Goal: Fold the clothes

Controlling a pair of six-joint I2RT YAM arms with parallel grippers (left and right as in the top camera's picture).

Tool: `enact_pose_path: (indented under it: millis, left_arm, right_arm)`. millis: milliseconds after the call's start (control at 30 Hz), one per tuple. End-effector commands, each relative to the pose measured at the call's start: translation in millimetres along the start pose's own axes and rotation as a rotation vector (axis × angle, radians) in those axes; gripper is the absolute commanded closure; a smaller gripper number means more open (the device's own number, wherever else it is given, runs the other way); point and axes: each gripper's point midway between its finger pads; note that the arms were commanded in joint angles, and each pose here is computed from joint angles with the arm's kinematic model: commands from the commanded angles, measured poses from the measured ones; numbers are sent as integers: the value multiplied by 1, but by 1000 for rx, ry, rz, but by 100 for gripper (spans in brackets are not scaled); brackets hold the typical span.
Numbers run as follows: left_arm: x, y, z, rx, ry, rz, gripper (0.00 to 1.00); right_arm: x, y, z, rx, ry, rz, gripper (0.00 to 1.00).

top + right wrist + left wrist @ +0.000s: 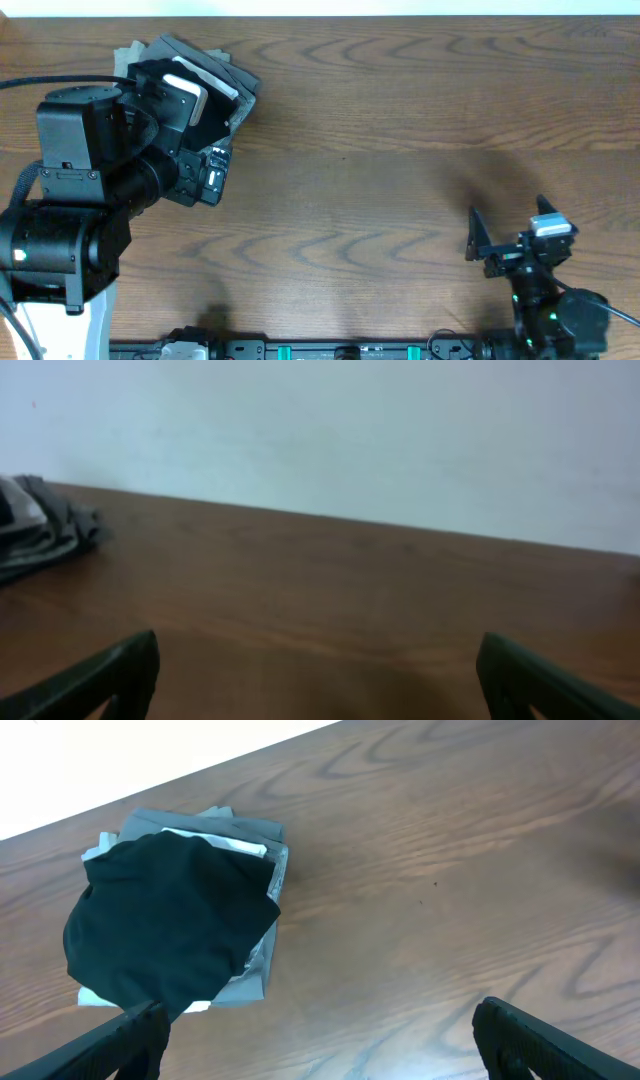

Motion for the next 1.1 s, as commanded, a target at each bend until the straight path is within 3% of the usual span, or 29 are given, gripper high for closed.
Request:
enact_pose_path:
  millis: [0, 367, 1067]
  left_arm:
    - [1, -1, 0, -2, -7, 4, 2]
    - [1, -1, 0, -1, -6, 5, 2]
    - [1, -1, 0, -1, -7, 5, 2]
  right_arm:
    - [19, -7, -5, -6, -65, -22, 1]
    - [74, -30, -17, -13, -73, 9, 1]
    - [75, -32, -17, -18, -71, -7, 1]
Point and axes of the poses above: each gripper's point midway between its finger pads, its own y axis back along the fingers, its own z axis along the line the jaws close on, x = y × z, and after that the axes turned 14 degrees about -y, right-handed
